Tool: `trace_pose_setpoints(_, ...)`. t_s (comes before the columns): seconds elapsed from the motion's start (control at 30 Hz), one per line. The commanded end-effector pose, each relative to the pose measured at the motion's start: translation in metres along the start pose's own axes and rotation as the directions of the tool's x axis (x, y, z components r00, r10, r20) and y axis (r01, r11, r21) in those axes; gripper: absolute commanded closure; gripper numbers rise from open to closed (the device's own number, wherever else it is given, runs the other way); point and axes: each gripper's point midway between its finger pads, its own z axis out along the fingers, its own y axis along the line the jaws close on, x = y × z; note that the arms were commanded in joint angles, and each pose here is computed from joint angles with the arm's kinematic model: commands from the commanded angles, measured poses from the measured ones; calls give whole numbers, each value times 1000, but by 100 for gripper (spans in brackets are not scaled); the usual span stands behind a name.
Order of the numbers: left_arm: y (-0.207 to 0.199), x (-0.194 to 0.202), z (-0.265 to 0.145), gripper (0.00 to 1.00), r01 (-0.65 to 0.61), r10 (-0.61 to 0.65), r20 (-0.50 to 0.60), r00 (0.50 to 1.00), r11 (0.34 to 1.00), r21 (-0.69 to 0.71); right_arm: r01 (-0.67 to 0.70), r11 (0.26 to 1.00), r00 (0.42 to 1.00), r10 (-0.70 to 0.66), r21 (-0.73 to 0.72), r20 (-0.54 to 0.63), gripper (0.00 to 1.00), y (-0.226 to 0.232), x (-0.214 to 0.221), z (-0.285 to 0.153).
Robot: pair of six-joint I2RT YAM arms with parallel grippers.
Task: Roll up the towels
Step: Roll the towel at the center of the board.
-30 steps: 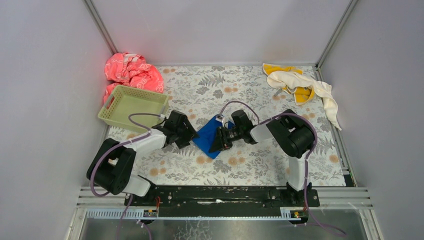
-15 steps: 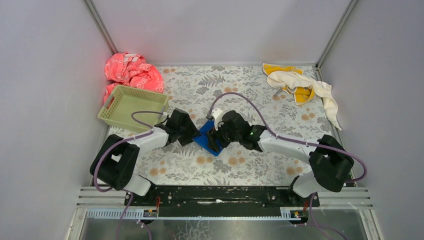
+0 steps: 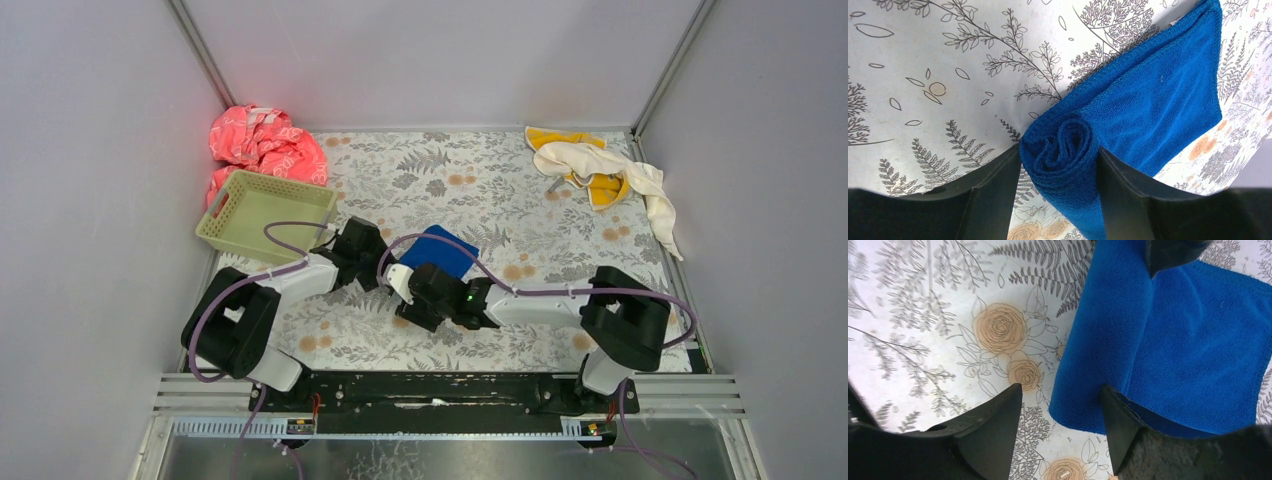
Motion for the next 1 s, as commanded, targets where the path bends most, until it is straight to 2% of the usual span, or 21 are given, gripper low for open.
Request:
trace_pose_setpoints(0.0, 37, 19, 9, 44, -35, 29, -54, 998, 992, -125, 74, 995, 997, -74, 72, -6, 35, -12, -7, 13)
trace_pose_setpoints(0.23, 25, 13, 1, 43, -33, 30, -37, 999, 995, -91, 132, 987, 984, -121, 87, -128, 34, -15, 24, 40)
trace_pose_setpoints(0.4, 18, 2, -8, 38, -23, 23, -7, 1000, 997, -67, 87, 994, 980, -73, 70, -186, 41, -17, 44, 47)
trace_pose_setpoints(0.5, 17, -3, -12, 35, -17, 17, 3, 1000, 998, -59, 33, 998, 978, -23, 44, -208, 49, -18, 53, 47)
trace_pose_setpoints(0.63, 23, -15, -20, 32, 5, -3, 32, 999, 998, -62, -95, 994, 977, 83, -51, -198, 67, -11, 51, 41)
trace_pose_setpoints(0.77, 25, -21, -34, 27, 4, 0, 57, 998, 998, -60, -278, 928, 957, 246, -247, -154, 83, 10, 29, 27)
trace_pose_setpoints(0.87, 28, -16, -42, 25, 7, -4, 52, 999, 998, -56, -392, 853, 920, 362, -346, -150, 88, 18, 14, 20)
trace_pose_setpoints(0.97, 29, -12, -51, 23, 22, -20, 57, 998, 999, -37, -506, 756, 860, 480, -416, -175, 90, 22, 6, 15)
